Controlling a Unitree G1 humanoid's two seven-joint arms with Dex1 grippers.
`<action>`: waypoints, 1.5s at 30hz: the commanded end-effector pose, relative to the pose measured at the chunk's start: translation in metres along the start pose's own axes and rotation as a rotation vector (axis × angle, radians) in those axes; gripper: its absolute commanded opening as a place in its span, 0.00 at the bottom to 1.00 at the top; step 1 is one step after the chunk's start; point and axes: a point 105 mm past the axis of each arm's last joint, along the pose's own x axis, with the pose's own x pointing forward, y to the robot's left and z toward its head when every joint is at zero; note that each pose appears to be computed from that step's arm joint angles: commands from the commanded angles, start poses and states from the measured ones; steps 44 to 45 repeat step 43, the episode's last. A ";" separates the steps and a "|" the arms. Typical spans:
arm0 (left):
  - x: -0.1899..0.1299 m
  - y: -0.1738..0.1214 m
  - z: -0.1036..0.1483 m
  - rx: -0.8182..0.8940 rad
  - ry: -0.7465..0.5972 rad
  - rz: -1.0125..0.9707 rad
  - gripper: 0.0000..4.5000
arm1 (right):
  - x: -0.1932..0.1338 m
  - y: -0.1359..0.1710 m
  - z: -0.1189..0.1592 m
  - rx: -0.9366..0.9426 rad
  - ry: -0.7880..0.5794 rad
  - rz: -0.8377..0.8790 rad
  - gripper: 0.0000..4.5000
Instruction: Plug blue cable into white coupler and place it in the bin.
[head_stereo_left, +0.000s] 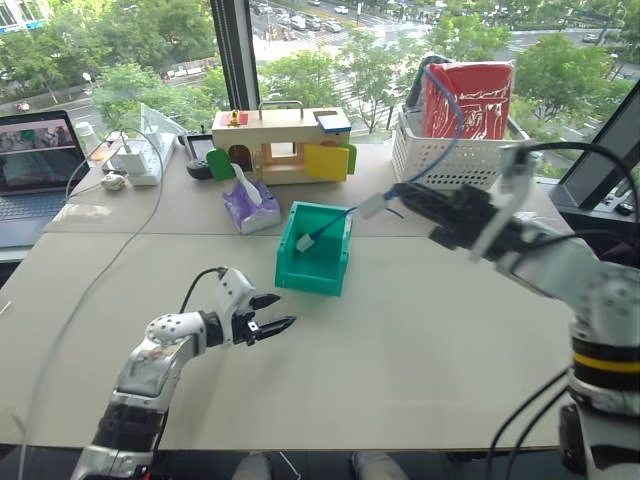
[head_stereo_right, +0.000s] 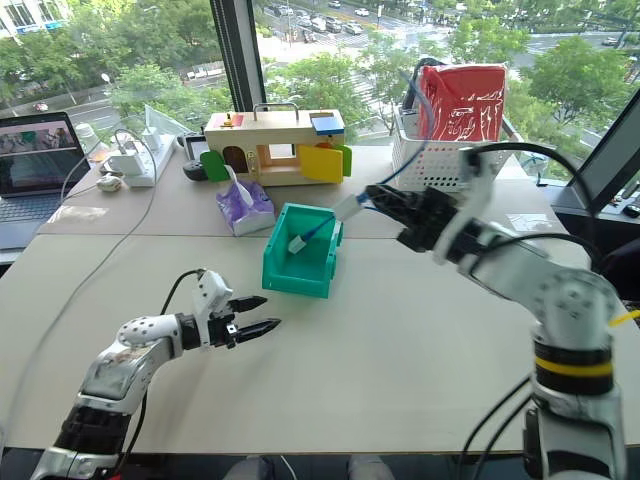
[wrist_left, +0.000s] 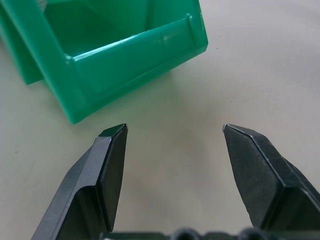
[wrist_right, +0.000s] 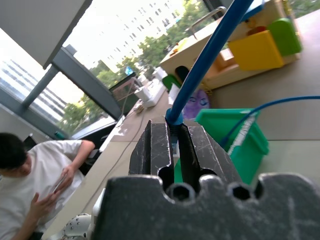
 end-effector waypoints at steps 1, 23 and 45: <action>-0.011 0.000 0.014 0.048 -0.055 0.070 0.73 | 0.028 -0.019 -0.011 -0.089 0.074 -0.013 0.00; -0.057 0.021 0.047 0.107 -0.130 0.282 0.74 | 0.038 0.000 0.017 -0.211 0.051 0.251 0.98; -0.056 0.084 0.035 0.229 -0.066 0.451 0.74 | -0.093 -0.063 -0.058 -0.569 0.051 -0.118 0.98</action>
